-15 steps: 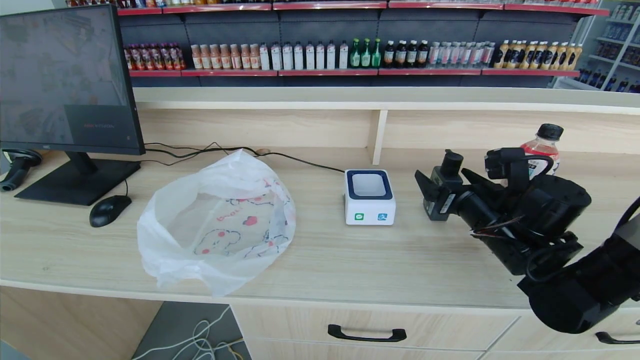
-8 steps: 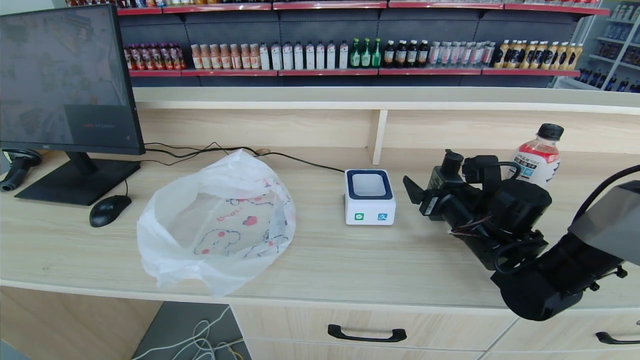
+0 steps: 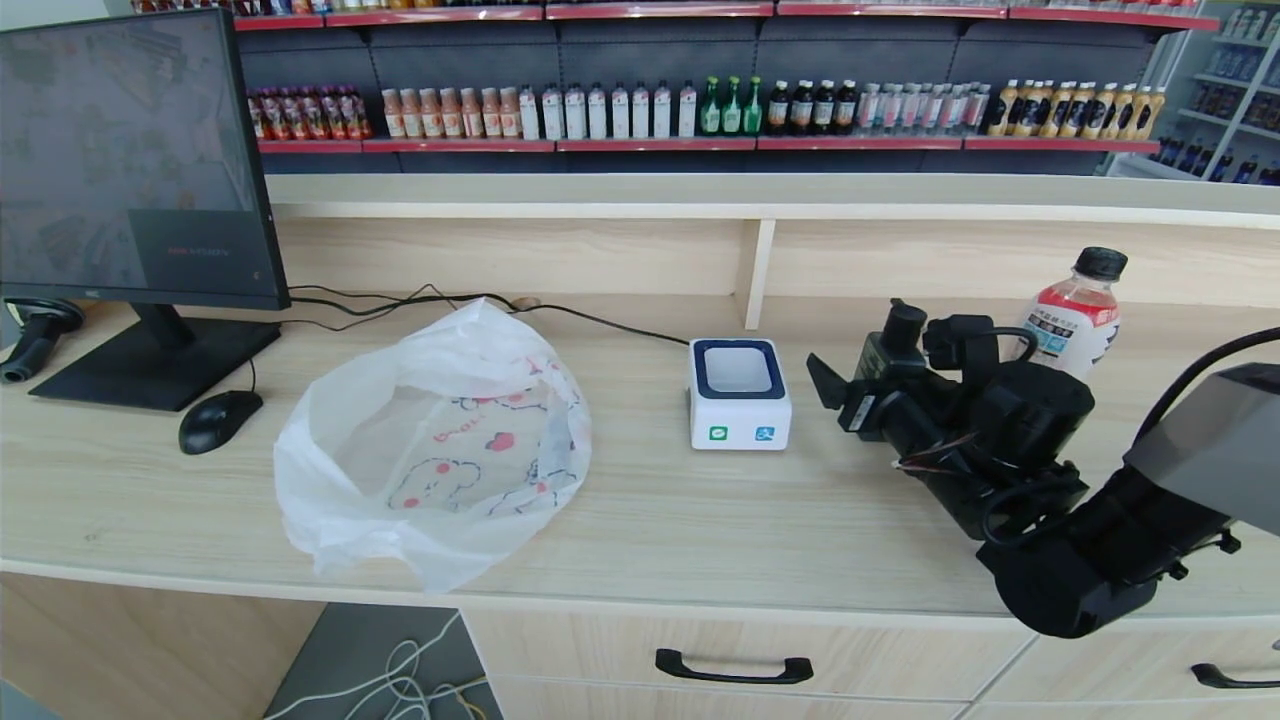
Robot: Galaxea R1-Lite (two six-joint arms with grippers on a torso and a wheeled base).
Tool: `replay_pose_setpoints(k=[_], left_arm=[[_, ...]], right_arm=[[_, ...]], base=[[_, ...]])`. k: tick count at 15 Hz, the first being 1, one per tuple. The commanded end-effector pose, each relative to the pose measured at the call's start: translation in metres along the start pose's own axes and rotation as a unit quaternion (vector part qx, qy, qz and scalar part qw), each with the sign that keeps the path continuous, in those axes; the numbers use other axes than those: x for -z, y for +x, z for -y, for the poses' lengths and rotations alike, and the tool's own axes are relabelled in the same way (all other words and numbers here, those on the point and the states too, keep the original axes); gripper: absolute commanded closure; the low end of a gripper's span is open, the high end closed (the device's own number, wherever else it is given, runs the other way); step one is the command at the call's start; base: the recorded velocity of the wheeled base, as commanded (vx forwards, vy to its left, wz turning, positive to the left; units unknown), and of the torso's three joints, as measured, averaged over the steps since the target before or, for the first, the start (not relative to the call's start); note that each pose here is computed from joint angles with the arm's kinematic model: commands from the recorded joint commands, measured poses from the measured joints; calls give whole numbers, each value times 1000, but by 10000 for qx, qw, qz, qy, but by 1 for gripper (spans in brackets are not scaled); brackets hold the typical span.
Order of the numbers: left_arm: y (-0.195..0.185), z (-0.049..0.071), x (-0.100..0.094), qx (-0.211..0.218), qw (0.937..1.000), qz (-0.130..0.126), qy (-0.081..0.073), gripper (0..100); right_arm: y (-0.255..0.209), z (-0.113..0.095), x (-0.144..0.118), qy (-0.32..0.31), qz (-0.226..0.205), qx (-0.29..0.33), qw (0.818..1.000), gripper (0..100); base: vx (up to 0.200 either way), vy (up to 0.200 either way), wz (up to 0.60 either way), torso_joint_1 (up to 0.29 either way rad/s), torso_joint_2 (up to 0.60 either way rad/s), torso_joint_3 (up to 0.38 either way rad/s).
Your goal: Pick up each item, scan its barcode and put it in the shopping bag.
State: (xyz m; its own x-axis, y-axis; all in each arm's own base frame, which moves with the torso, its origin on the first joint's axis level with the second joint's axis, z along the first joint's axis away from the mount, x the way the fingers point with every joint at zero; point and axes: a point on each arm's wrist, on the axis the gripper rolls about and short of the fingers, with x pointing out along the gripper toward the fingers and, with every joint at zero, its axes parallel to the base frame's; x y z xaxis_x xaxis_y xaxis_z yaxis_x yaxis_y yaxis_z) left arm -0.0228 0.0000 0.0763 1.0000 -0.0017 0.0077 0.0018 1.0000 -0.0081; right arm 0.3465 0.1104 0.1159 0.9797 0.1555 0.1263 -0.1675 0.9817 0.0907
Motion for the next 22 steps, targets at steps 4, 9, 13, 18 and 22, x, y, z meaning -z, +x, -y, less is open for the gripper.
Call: replay_pose_setpoints(k=[4,9,13,18,22], left_arm=[[0,0,0,-1,10000,8,-6,0],[0,0,0,-1,10000,0,-6,0],[0,0,0,-1,10000,8,-6,0],[0,0,0,-1,10000,-8,17,0],[0,0,0,-1,10000,-8,17,0]], right_arm=[[0,2,-3,0,44,31,10000,100],[-1,2,-4,-14,50,15,10000,100],[-5,1,-18,13,216,4,9998,100],[-43,3,-51,31,409,-63,9991,100],[-124,-10,-74,-130,322,-986,9945,100]], base=[[0,0,0,0,0,0],[0,0,0,0,0,0],[0,0,0,0,0,0],[0,0,0,0,0,0],[0,0,0,0,0,0]])
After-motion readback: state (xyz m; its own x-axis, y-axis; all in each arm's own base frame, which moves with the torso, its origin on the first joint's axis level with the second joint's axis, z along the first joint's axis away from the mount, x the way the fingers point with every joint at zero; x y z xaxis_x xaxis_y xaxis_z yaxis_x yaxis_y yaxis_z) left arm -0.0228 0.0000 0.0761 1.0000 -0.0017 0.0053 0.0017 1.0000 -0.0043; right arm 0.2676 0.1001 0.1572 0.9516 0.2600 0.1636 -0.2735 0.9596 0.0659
